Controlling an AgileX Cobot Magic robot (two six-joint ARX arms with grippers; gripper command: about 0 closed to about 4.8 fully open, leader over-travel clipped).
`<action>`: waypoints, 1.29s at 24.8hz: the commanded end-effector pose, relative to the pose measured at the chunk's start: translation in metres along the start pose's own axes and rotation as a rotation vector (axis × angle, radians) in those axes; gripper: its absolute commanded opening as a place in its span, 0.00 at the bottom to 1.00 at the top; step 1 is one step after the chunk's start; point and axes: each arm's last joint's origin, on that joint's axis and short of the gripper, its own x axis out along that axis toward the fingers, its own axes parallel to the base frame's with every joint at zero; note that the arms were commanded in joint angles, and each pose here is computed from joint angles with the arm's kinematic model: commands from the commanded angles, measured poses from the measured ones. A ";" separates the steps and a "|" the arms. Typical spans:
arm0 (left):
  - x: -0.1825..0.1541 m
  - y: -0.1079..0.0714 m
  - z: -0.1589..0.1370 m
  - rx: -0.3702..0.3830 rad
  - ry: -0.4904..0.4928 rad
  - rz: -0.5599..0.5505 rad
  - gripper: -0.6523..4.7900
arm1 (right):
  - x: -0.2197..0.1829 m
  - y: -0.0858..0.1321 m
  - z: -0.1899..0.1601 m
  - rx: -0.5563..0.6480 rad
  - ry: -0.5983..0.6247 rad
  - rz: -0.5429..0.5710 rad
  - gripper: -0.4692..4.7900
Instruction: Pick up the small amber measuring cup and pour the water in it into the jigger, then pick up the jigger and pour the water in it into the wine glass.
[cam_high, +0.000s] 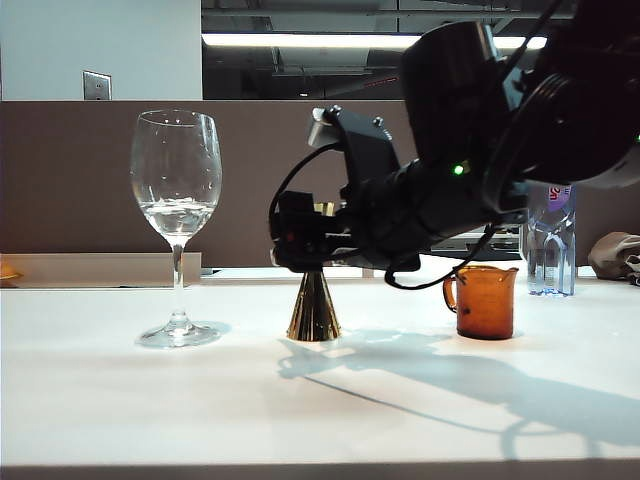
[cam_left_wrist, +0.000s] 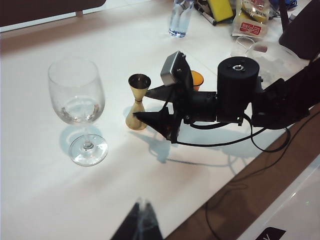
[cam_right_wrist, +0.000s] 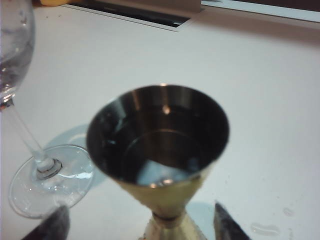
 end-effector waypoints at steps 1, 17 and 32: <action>-0.001 0.000 0.002 0.007 -0.015 -0.001 0.12 | 0.004 -0.001 0.000 -0.001 -0.019 -0.002 0.75; -0.001 0.000 0.002 0.007 -0.016 -0.001 0.12 | 0.018 -0.012 0.004 0.008 -0.023 -0.031 0.60; -0.001 0.000 0.002 0.007 -0.015 -0.001 0.12 | 0.020 -0.012 0.002 0.008 0.000 -0.032 0.43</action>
